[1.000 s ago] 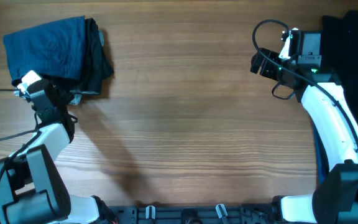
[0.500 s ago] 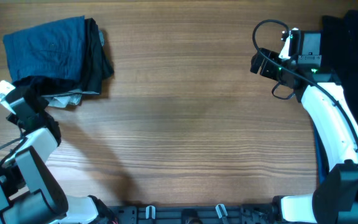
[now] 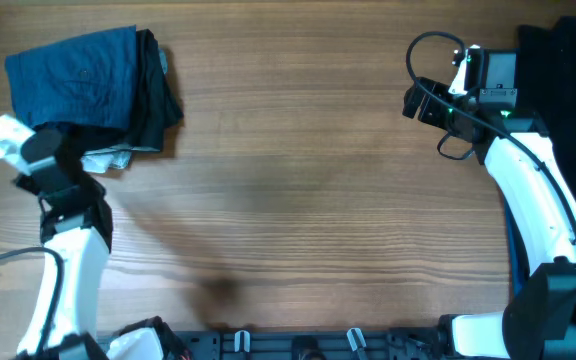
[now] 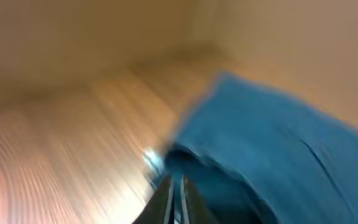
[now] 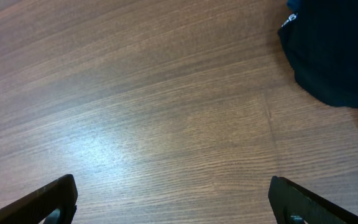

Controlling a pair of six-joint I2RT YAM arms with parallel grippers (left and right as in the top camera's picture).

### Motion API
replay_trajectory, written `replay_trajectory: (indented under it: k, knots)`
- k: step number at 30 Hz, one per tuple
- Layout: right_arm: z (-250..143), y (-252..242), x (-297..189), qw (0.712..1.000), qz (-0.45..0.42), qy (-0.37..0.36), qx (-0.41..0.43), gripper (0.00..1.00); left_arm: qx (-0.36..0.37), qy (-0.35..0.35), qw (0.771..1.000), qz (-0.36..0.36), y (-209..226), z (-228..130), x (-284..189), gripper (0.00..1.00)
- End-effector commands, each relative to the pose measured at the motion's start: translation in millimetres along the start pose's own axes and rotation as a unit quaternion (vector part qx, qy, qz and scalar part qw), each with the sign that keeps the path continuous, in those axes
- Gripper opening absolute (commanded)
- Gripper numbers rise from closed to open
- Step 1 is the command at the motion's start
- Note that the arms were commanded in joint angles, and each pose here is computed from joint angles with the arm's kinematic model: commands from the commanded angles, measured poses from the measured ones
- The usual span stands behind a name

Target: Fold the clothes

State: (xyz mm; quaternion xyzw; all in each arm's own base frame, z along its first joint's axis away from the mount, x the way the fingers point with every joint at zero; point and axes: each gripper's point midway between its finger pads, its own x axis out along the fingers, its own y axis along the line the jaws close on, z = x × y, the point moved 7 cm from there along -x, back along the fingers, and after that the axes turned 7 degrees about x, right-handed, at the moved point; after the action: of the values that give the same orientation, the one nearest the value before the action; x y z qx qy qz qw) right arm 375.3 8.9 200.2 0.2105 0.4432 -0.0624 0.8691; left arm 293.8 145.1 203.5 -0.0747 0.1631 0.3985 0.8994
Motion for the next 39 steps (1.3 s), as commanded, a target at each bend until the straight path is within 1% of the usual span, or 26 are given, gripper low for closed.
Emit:
replay_trajectory:
  k: [1, 3, 5, 7, 10, 11, 14, 17, 20, 26, 31, 33, 35, 39]
  knots:
    - [-0.8, -4.3, 3.9, 1.000, -0.011, 0.001, 0.002, 1.00, 0.038, 0.111, 0.985, -0.129, -32.4, -42.0, -10.1, 0.04]
    - [-0.8, -4.4, 3.9, 1.000, -0.011, 0.001, 0.002, 1.00, 0.046, 0.133, 0.979, -0.146, -39.4, -54.5, -5.6, 0.04]
    - [-0.8, -4.4, 3.9, 1.000, -0.011, 0.001, 0.002, 1.00, 0.086, 0.140, 0.972, -0.168, -47.1, -66.4, 3.9, 0.04]
    - [-0.8, -4.4, 3.9, 1.000, -0.011, 0.001, 0.002, 0.99, 0.131, 0.137, 0.966, -0.177, -51.8, -76.3, 13.9, 0.05]
    - [-0.8, -4.4, 3.9, 1.000, -0.011, 0.001, 0.002, 0.99, 0.205, 0.112, 0.954, -0.188, -59.8, -89.0, 32.0, 0.06]
    - [-0.8, -4.3, 3.9, 1.000, -0.011, 0.001, 0.002, 1.00, 0.212, 0.115, 0.952, -0.188, -61.1, -96.5, 37.3, 0.06]
    - [-0.8, -4.4, 3.9, 1.000, -0.011, 0.001, 0.002, 1.00, 0.209, 0.114, 0.953, -0.188, -64.8, -105.3, 45.1, 0.05]
    - [-0.8, -4.4, 3.9, 1.000, -0.011, 0.001, 0.002, 0.99, 0.205, 0.086, 0.963, -0.152, -59.9, -92.2, 47.3, 0.04]
    - [-0.8, -4.4, 3.9, 1.000, -0.011, 0.001, 0.002, 1.00, 0.206, 0.076, 0.968, -0.121, -53.2, -82.3, 44.5, 0.04]
    - [-0.8, -4.4, 3.9, 1.000, -0.011, 0.001, 0.002, 1.00, 0.204, 0.069, 0.969, -0.119, -50.1, -72.5, 39.1, 0.05]
    - [-0.8, -4.3, 3.9, 1.000, -0.011, 0.001, 0.002, 1.00, 0.205, 0.085, 0.967, -0.122, -46.8, -86.3, 50.5, 0.04]
    - [-0.8, -4.3, 3.9, 1.000, -0.011, 0.001, 0.002, 1.00, 0.209, 0.077, 0.967, -0.119, -45.9, -87.0, 55.4, 0.04]
    - [-0.8, -4.3, 3.9, 1.000, -0.011, 0.001, 0.002, 1.00, 0.201, 0.060, 0.971, -0.116, -44.9, -80.5, 57.8, 0.04]
    - [-0.8, -4.3, 3.9, 1.000, -0.011, 0.001, 0.002, 1.00, 0.205, 0.054, 0.972, -0.104, -42.5, -77.0, 57.7, 0.04]
